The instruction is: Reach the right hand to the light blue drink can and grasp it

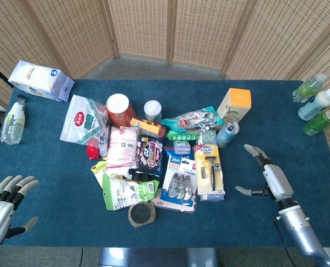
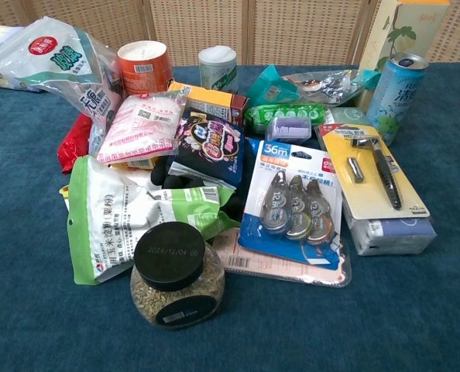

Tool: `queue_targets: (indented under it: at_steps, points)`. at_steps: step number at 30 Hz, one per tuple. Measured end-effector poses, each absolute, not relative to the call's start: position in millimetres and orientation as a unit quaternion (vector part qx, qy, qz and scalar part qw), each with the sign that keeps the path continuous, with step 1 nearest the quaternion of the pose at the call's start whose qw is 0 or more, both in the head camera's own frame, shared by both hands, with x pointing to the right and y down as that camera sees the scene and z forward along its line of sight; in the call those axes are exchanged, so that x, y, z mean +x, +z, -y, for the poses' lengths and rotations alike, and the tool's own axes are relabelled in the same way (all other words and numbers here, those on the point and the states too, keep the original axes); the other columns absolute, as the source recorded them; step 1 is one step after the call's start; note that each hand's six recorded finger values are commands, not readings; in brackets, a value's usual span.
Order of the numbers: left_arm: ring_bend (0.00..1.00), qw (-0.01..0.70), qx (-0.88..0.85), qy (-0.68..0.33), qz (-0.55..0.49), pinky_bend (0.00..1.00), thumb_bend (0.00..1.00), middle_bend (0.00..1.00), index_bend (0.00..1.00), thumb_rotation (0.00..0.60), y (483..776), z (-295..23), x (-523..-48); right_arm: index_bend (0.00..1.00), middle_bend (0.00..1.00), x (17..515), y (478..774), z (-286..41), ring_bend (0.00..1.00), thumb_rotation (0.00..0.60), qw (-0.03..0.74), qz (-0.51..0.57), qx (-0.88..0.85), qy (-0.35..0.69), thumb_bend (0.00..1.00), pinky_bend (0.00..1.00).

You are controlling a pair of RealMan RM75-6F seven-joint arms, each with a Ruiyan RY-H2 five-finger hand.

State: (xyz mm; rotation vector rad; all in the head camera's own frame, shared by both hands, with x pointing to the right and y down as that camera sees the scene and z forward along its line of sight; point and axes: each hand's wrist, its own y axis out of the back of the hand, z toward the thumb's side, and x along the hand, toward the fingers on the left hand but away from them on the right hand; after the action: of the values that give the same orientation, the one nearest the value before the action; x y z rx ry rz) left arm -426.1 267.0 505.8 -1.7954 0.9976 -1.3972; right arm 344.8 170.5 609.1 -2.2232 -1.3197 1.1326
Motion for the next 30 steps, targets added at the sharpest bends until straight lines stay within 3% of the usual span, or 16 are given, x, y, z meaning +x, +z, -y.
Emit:
queue_targets:
  at_steps: [12, 30]
  points:
    - [0.11, 0.332, -0.680, -0.534, -0.377, 0.00, 0.26, 0.18, 0.16, 0.600, 497, -268, -418, 0.02, 0.05, 345, 629, -122, 0.00, 0.511, 0.126, 0.464, -0.794, 0.372, 0.08, 0.15]
    - [0.11, 0.344, -0.674, -0.539, -0.370, 0.00, 0.26, 0.18, 0.16, 0.600, 493, -269, -401, 0.02, 0.05, 364, 647, -80, 0.00, 0.508, 0.108, 0.468, -0.790, 0.381, 0.08, 0.14]
